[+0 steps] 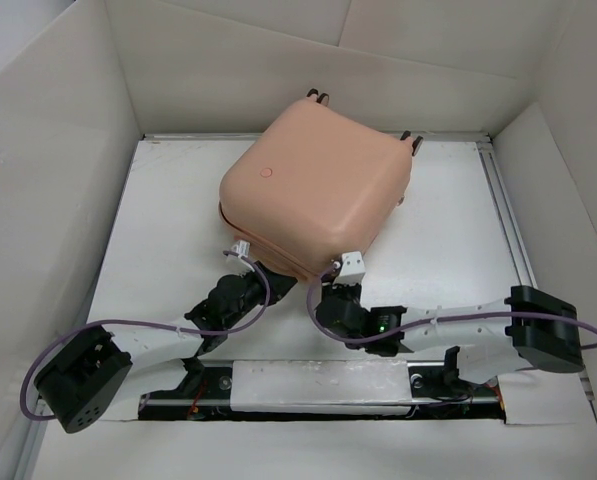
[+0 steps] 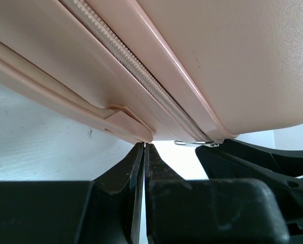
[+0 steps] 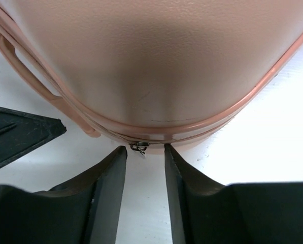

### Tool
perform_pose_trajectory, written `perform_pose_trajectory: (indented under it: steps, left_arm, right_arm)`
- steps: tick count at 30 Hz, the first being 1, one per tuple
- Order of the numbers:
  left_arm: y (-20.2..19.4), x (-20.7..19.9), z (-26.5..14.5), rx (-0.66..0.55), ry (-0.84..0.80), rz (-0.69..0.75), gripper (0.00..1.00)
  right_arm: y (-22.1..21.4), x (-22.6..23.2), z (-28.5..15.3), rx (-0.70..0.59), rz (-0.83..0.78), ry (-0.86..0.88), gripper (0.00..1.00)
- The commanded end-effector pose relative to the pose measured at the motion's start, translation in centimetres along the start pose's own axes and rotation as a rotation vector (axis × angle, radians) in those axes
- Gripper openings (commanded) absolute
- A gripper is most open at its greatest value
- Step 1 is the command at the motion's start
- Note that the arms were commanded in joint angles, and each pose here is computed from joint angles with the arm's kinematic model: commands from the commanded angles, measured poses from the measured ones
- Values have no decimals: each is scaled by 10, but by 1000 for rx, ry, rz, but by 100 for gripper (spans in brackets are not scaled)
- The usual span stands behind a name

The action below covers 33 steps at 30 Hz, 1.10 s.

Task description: Pack the luggage

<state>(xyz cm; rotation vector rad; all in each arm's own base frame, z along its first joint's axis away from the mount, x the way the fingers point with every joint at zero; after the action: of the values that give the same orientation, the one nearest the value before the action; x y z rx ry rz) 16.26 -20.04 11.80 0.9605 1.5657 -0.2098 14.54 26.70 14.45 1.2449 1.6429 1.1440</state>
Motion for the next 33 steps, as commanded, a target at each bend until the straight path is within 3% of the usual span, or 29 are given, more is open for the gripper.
perform_pose_trajectory:
  steps: [1,6,9,10,12,13,16,21,29,33]
  left_arm:
    - [3,-10,-1,-10,-58,11,0]
    - [5,-8,-1,-27,-42,21,0]
    - [10,-3,-4,-64,21,24,0]
    - [16,-4,-3,-91,51,24,0]
    - [22,13,-7,-123,151,27,24]
    - [34,12,-8,-165,143,9,48]
    - [48,23,-11,-193,169,-6,63]
    - [73,22,-4,-221,198,2,64]
    - [90,18,20,-226,205,21,59]
    - [94,21,29,-223,190,4,48]
  right_arm:
    - [19,1,9,-50,57,-53,41]
    - [21,7,16,-64,78,-67,26]
    - [18,13,18,-49,92,-49,26]
    - [19,15,18,-54,112,-46,34]
    - [12,14,18,-45,143,-40,45]
    - [9,13,17,-45,162,-26,52]
    - [5,16,17,-49,185,8,52]
    - [7,19,18,-55,191,22,49]
    - [5,21,18,-51,189,43,48]
    - [-1,21,17,-37,205,61,52]
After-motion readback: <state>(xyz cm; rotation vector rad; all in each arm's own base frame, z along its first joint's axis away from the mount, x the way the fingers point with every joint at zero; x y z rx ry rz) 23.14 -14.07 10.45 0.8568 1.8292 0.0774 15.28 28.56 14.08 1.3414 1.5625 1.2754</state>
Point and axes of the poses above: each gripper's point midway between its finger pads, its own z axis out along the fingers, its own x axis along the line the jaws close on, y = z × x, the point moved 7 cm from there along -z, back along the fingers, and after that the axes turned 9 degrees about -z, right-handed, at the moved point
